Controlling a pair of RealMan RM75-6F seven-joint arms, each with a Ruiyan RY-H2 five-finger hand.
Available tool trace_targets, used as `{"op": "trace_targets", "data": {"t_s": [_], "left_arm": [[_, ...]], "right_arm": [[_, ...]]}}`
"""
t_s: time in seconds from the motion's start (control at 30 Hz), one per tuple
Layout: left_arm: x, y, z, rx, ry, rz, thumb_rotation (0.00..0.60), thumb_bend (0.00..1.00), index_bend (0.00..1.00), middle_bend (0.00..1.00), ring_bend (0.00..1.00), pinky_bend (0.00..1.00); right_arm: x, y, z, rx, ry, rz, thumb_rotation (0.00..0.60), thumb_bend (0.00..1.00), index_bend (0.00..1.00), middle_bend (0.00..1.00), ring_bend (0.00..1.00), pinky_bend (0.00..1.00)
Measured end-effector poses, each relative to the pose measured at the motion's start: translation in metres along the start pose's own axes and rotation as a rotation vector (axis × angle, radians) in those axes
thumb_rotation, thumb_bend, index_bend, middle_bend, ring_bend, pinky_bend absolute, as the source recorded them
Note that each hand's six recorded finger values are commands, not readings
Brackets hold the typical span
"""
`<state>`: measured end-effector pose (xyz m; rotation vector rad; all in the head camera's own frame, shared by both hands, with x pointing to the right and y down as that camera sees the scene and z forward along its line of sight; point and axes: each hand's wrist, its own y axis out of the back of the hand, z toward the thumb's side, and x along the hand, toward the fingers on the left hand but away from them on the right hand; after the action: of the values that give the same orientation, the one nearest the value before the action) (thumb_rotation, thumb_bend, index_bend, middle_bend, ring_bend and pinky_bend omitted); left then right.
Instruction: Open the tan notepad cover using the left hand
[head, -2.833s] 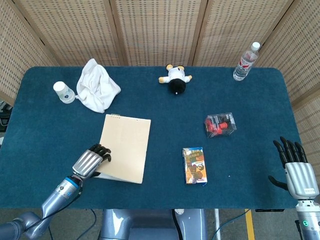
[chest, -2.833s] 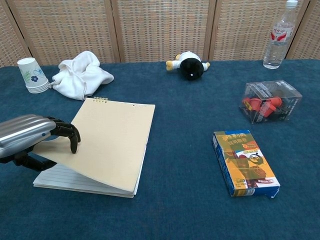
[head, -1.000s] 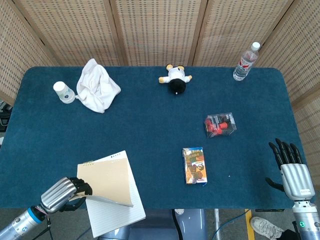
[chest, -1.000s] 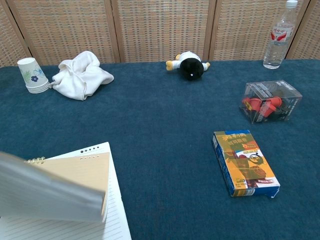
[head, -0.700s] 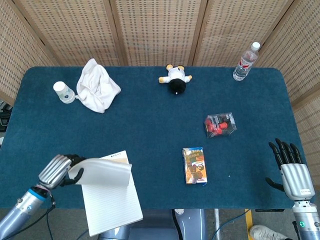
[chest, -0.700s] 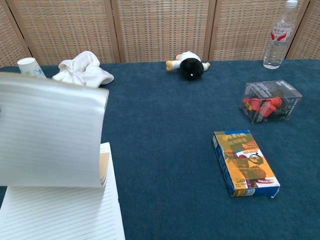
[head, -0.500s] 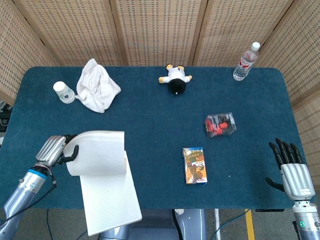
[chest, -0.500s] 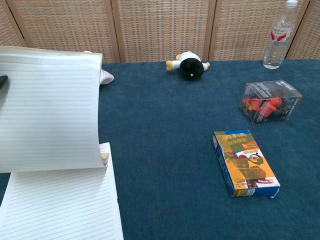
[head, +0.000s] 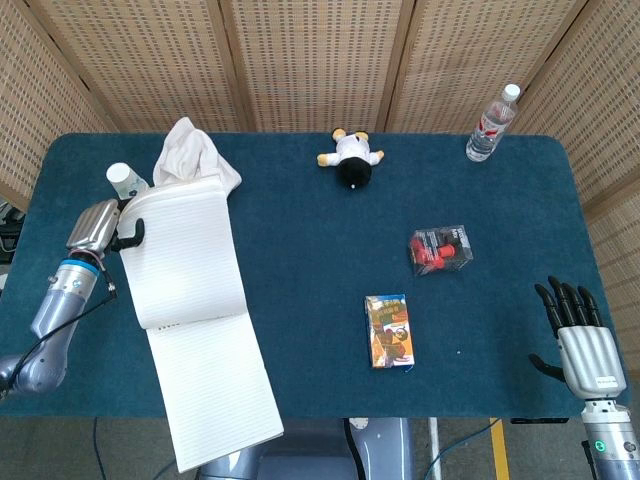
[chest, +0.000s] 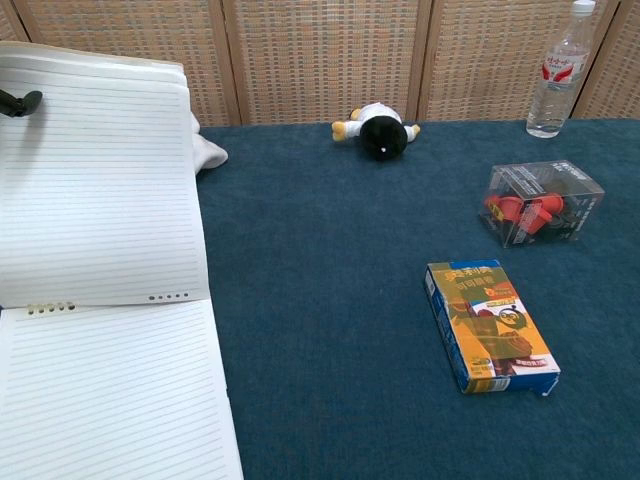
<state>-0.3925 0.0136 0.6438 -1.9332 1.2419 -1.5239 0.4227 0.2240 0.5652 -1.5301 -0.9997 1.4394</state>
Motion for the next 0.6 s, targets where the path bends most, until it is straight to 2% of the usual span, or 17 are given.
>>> {"op": "trace_targets", "data": {"t_s": [0.03, 0.07, 0.1, 0.2, 0.27, 0.43, 0.6], "left_arm": [[0.004, 0.001, -0.003, 0.005, 0.011, 0.004, 0.600, 0.13, 0.08, 0.03, 0.02, 0.04], [0.008, 0.001, -0.005, 0.009, 0.022, 0.005, 0.600, 0.07, 0.01, 0.00, 0.00, 0.00], [0.012, 0.000, -0.010, 0.014, 0.038, -0.003, 0.600, 0.02, 0.00, 0.00, 0.00, 0.00], [0.017, -0.009, -0.017, 0.011, 0.069, -0.046, 0.600, 0.00, 0.00, 0.00, 0.00, 0.00], [0.020, -0.011, -0.022, 0.005, 0.085, -0.046, 0.600, 0.00, 0.00, 0.00, 0.00, 0.00], [0.021, 0.004, -0.036, -0.024, 0.103, 0.045, 0.600, 0.00, 0.00, 0.00, 0.00, 0.00], [0.007, 0.024, -0.039, -0.027, 0.056, 0.128, 0.600, 0.00, 0.00, 0.00, 0.00, 0.00]], "right_arm": [[0.000, -0.001, 0.001, 0.002, 0.000, 0.001, 0.600, 0.00, 0.00, 0.00, 0.00, 0.00], [0.000, -0.001, 0.001, 0.002, 0.000, 0.002, 0.600, 0.00, 0.00, 0.00, 0.00, 0.00], [-0.001, -0.001, 0.001, 0.002, 0.000, 0.003, 0.600, 0.00, 0.00, 0.00, 0.00, 0.00], [-0.001, -0.003, 0.001, 0.005, -0.002, 0.006, 0.600, 0.00, 0.00, 0.00, 0.00, 0.00], [-0.001, -0.003, 0.002, 0.006, -0.002, 0.008, 0.600, 0.00, 0.00, 0.00, 0.00, 0.00], [0.000, -0.004, 0.003, 0.003, 0.003, 0.011, 0.600, 0.00, 0.00, 0.00, 0.00, 0.00], [0.001, -0.003, 0.005, -0.001, 0.012, 0.006, 0.600, 0.00, 0.00, 0.00, 0.00, 0.00]]}}
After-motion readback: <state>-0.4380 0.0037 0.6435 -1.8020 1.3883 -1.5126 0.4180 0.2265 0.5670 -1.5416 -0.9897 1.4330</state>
